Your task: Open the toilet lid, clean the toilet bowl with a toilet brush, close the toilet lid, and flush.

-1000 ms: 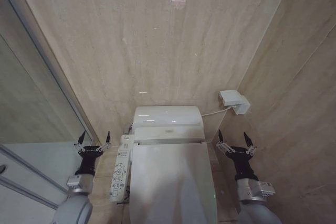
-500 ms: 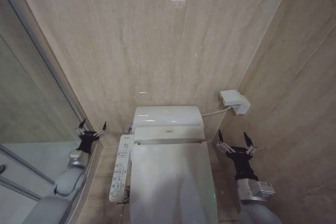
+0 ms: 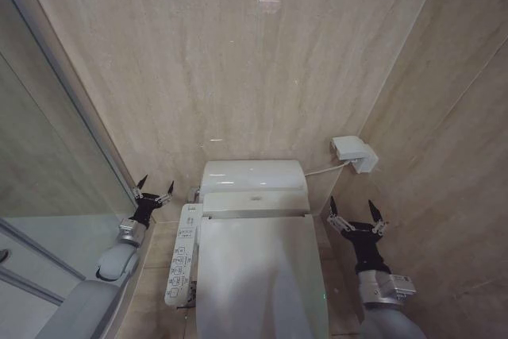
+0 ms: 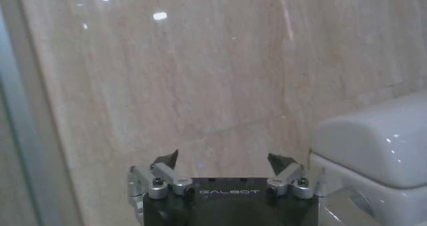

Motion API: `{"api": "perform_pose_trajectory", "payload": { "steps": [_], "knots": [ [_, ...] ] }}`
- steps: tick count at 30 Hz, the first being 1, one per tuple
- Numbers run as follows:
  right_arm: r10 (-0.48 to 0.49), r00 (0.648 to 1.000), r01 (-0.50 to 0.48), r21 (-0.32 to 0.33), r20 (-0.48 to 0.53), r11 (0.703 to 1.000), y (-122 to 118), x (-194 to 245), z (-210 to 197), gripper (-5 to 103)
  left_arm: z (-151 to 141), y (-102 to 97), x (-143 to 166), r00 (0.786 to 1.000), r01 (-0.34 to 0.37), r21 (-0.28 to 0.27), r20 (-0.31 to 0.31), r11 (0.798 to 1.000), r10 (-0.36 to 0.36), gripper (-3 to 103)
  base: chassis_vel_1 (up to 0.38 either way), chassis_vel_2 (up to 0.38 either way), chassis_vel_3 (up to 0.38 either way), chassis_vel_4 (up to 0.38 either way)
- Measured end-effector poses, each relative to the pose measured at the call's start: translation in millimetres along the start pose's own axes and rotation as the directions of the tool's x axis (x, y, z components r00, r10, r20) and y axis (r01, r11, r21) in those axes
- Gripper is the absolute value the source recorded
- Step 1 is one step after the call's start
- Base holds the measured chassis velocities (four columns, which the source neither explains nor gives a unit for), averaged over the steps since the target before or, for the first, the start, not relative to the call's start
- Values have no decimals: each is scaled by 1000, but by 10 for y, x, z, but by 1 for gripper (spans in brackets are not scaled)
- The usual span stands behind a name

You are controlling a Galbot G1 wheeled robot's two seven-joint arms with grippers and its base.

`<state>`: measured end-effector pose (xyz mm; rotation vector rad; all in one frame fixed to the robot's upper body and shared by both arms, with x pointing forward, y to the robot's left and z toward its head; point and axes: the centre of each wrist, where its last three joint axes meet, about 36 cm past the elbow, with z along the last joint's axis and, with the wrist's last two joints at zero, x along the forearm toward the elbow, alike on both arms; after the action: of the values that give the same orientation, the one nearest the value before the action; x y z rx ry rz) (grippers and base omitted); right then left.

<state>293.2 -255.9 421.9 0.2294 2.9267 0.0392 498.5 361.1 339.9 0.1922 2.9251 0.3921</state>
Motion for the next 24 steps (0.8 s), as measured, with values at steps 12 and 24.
{"api": "perform_pose_trajectory", "payload": {
  "steps": [12, 24],
  "knots": [
    [0, 1000, 0, 0, 0, 1000, 0, 0, 0, 100, 266, -96, 14, 996, -92, -38, 16, 995, 93, 53, 0, 0, 0, 0],
    [0, 1000, 0, 0, 0, 1000, 0, 0, 0, 100, 415, -118, 19, 981, -192, -115, 7, 975, 194, 2, 0, 0, 0, 0]
  ]
}}
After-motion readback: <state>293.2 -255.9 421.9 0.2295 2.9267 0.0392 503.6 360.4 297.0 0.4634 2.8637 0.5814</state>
